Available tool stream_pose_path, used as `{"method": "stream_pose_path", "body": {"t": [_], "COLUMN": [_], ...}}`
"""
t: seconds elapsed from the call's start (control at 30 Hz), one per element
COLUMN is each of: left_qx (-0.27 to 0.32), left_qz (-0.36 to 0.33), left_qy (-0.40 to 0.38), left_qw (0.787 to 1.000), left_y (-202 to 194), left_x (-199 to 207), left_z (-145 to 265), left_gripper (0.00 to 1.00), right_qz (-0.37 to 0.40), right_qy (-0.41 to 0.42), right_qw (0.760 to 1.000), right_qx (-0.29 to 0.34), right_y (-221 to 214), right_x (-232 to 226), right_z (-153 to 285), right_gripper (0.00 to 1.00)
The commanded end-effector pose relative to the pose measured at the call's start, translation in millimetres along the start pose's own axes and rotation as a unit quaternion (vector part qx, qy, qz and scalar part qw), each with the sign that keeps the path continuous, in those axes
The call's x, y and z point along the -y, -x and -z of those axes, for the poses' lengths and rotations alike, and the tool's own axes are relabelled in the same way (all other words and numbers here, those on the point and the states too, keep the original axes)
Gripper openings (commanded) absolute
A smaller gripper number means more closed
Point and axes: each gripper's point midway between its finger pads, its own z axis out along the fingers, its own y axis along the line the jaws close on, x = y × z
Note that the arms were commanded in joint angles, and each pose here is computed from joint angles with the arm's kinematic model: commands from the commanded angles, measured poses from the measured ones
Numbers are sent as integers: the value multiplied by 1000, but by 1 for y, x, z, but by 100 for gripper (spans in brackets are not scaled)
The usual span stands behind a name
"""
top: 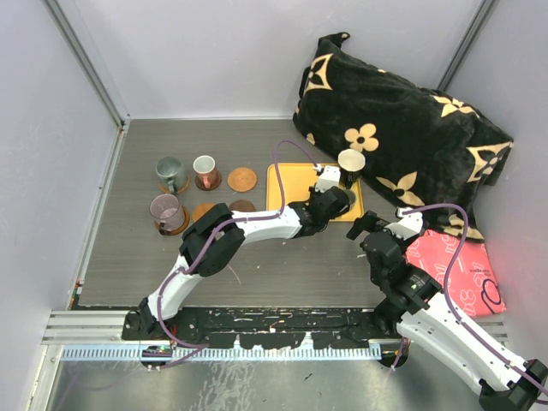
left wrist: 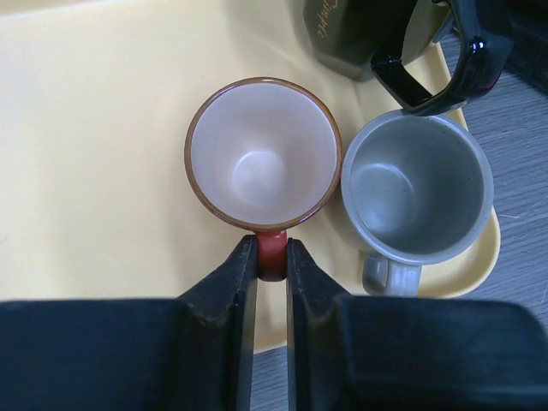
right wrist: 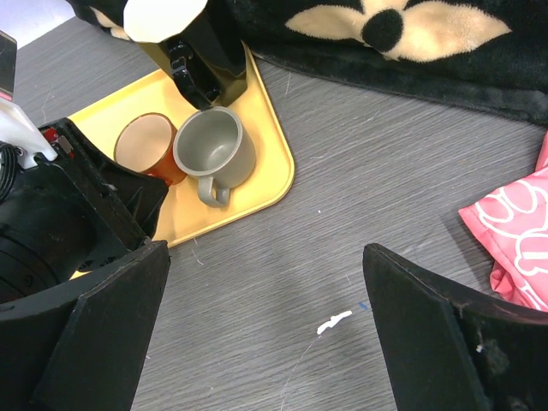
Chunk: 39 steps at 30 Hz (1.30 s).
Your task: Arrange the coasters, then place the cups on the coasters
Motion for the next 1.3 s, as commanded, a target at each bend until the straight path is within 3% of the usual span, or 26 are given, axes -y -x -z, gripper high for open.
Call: {"method": "stream_pose_path", "body": {"t": [0.0, 0.1, 0.4, 0.77, 1.27], "left_qx": [36, 37, 61, 94, 96], "left_qz": [8, 8, 2, -2, -7], "left_qy": [6, 8, 9, 9, 67], "left_qw": [999, 999, 998, 996, 993], "left_y": [27, 28, 44, 75, 61], "left_x": [5, 3, -7, -31, -127], "left_z": [2, 3, 19, 66, 140], "left_gripper": [8, 0, 0, 0, 0], "right_qz": [-25, -26, -27, -27, -25], "right_qy": [6, 6, 8, 10, 15], "right_qw": [1000, 1000, 999, 1000, 1000], "right_qx": [15, 16, 15, 13, 11], "right_y": [12, 12, 11, 10, 10], "right_x": [-5, -5, -6, -6, -8], "right_z": [2, 2, 2, 2, 2], "right_gripper": [100, 100, 100, 100, 100]}}
